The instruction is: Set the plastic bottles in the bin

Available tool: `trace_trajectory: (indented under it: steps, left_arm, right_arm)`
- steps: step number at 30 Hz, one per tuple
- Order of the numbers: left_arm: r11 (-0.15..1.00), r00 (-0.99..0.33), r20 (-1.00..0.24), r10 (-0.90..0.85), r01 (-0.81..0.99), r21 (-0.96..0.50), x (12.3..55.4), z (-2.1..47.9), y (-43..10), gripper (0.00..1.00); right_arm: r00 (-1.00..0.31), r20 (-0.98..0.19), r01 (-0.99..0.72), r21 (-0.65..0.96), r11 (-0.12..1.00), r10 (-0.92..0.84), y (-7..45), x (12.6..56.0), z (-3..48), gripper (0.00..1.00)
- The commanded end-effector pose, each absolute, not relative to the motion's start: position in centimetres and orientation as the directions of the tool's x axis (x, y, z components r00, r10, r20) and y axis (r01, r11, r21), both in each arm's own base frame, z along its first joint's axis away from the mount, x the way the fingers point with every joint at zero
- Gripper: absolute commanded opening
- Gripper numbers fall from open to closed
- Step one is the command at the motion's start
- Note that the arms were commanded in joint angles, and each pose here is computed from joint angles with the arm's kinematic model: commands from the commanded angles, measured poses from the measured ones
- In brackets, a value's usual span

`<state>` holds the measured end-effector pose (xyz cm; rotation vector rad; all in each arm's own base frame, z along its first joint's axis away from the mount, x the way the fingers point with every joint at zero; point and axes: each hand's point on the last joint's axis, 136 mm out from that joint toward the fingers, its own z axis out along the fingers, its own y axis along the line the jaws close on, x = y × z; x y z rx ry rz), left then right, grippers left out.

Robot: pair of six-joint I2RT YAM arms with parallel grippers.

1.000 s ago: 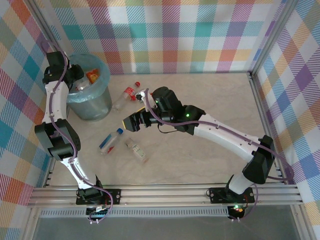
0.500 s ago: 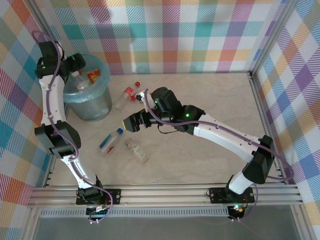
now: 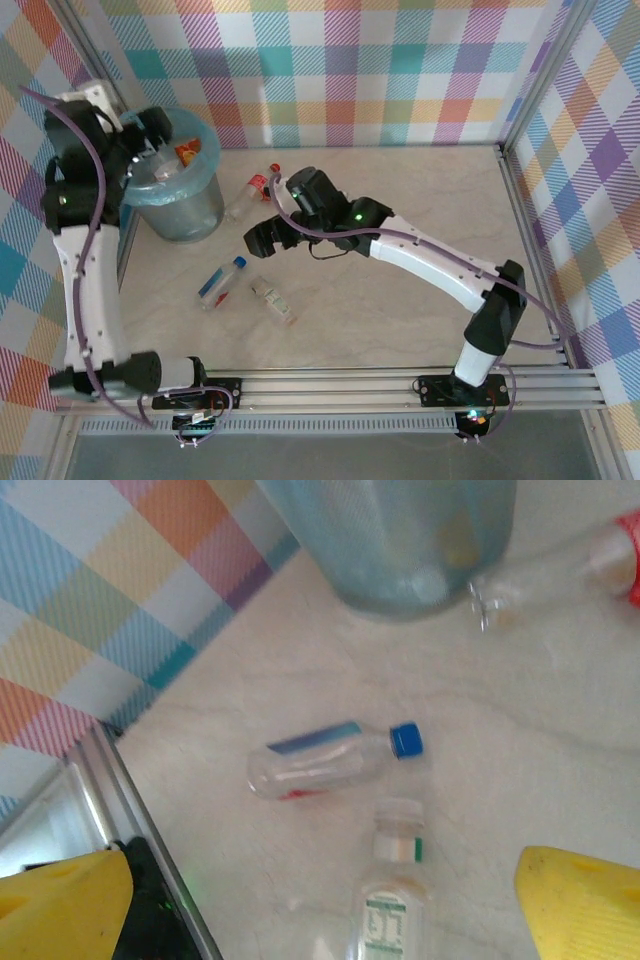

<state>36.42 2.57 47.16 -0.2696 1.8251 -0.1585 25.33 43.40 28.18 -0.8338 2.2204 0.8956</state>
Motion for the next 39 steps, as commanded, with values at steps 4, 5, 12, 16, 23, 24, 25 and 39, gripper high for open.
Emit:
trace_trajectory:
  steps: [4,5,12,16,23,24,25,39]
  left_arm:
    - [0.976,-0.414,-0.896,-0.159,0.071,-0.206,32.8,40.8,-4.2,0.87]
    - [0.971,-0.440,-0.884,-0.155,0.097,-0.218,32.1,39.7,-5.2,0.87]
    - [0.927,-0.620,-0.774,-0.128,0.203,-0.316,28.2,32.8,-9.8,0.86]
    - [0.909,-0.677,-0.724,-0.132,0.208,-0.360,26.7,30.3,-10.6,0.86]
    - [0.913,-0.706,-0.699,-0.118,0.199,-0.356,25.2,28.7,-10.3,0.86]
    - [0.913,-0.708,-0.697,-0.118,0.198,-0.356,25.2,28.6,-10.3,0.86]
    - [0.913,-0.708,-0.696,-0.117,0.198,-0.355,25.1,28.5,-10.2,0.86]
    - [0.916,-0.703,-0.697,-0.139,0.177,-0.361,25.2,29.6,-10.0,0.86]
  right_arm:
    - [-0.699,-0.530,-0.700,0.370,0.611,-0.481,42.9,22.5,19.3,0.94]
    - [-0.703,-0.506,-0.700,0.364,0.615,-0.500,43.0,21.9,18.0,0.93]
    - [-0.701,-0.396,-0.707,0.276,0.651,-0.593,43.3,19.1,11.4,0.92]
    - [-0.714,-0.334,-0.693,0.217,0.687,-0.615,42.7,18.6,8.6,0.92]
    - [-0.716,-0.261,-0.695,0.177,0.697,-0.647,42.0,17.9,5.3,0.89]
    - [-0.717,-0.254,-0.694,0.173,0.699,-0.649,41.9,17.9,5.1,0.88]
    - [-0.715,-0.250,-0.696,0.170,0.697,-0.653,41.9,17.8,4.8,0.87]
    - [-0.716,-0.272,-0.688,0.117,0.716,-0.643,40.6,18.4,6.2,0.57]
